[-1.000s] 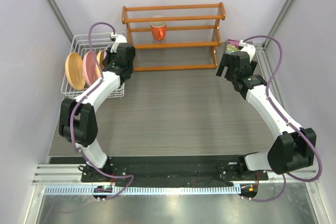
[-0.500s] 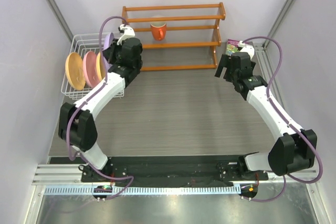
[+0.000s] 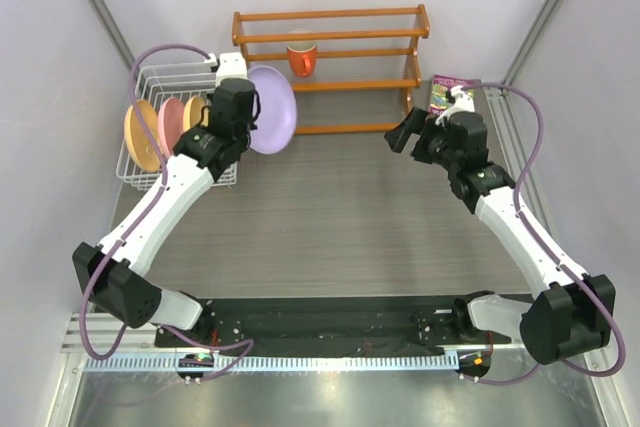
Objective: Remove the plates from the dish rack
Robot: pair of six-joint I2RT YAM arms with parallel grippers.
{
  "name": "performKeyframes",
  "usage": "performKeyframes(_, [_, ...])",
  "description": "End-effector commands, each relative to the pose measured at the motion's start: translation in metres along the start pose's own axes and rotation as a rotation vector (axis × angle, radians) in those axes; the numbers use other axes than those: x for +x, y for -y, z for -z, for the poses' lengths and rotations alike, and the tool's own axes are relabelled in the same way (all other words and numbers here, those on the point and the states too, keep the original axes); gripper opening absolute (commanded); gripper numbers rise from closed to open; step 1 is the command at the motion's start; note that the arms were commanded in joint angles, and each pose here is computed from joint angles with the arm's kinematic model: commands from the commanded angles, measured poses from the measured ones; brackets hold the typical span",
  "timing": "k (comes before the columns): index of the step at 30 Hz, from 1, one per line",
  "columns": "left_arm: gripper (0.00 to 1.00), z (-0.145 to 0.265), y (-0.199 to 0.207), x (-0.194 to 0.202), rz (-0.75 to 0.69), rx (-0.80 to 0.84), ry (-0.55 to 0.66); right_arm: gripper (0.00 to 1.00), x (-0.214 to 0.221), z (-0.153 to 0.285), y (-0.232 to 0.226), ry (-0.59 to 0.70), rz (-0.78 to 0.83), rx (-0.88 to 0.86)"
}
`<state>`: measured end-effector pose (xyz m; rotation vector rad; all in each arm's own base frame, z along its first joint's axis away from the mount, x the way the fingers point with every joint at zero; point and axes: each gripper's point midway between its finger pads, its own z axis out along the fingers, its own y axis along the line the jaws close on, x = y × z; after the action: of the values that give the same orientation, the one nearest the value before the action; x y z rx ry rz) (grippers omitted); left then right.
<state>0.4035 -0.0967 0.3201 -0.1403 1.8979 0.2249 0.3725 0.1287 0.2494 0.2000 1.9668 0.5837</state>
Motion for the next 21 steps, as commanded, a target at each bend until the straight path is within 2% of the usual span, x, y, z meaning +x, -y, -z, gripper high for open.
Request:
performKeyframes(1, [0.0,0.006,0.061,0.038,0.197,0.281,-0.135,1.0,0.015,0.007,-0.04,-0.008,-0.04,-0.181])
performKeyframes(2, [0.0,0.01,0.075,0.042,0.221,0.352,-0.158,1.0,0.017,0.006,-0.042,-0.005,-0.041,-0.188])
performKeyframes(7, [0.0,0.015,0.108,0.058,0.339,0.489,-0.216,1.0,0.046,-0.001,-0.045,-0.072,-0.059,-0.199])
performKeyframes(19, [0.0,0.039,0.139,0.071,0.41,0.647,-0.262,0.99,0.086,-0.036,-0.05,-0.148,-0.095,-0.205])
performKeyframes(21, [0.0,0.044,0.143,0.071,0.415,0.666,-0.256,0.95,0.09,-0.041,-0.05,-0.159,-0.091,-0.203])
